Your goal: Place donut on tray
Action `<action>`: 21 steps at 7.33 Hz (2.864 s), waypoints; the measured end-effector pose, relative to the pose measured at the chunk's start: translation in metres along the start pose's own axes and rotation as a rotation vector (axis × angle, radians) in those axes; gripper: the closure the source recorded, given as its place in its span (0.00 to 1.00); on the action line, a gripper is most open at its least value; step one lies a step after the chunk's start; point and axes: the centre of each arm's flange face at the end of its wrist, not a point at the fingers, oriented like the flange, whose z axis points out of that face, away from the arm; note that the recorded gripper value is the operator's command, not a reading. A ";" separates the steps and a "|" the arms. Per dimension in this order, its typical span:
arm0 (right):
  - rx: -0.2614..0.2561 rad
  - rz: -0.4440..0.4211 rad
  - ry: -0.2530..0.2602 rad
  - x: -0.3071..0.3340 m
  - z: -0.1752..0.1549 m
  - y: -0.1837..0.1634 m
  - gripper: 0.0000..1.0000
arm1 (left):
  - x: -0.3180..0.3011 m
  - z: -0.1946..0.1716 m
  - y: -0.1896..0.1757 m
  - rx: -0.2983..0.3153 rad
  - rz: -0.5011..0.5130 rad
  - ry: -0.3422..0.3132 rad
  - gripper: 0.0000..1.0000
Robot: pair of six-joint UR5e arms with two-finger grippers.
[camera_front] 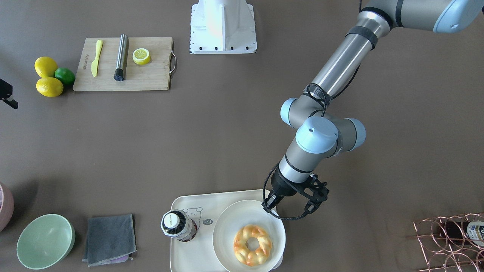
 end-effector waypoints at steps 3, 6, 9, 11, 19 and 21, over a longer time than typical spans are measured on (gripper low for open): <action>0.010 -0.001 0.003 0.014 -0.008 0.004 0.00 | -0.002 0.005 0.023 -0.017 -0.004 0.022 0.03; 0.012 0.003 0.004 0.016 -0.009 0.004 0.00 | -0.015 -0.043 -0.008 -0.073 0.037 0.042 0.03; 0.032 0.041 0.023 0.036 -0.017 0.001 0.00 | -0.081 -0.165 -0.074 -0.209 0.238 -0.076 0.04; 0.040 0.086 0.045 0.059 -0.023 0.000 0.00 | -0.177 -0.250 -0.117 -0.189 0.551 -0.206 0.03; 0.014 0.142 0.099 0.122 -0.009 0.000 0.00 | -0.513 -0.483 -0.276 -0.155 1.132 -0.420 0.03; 0.020 0.142 0.097 0.120 -0.011 -0.002 0.00 | -0.521 -0.489 -0.276 -0.152 1.123 -0.423 0.03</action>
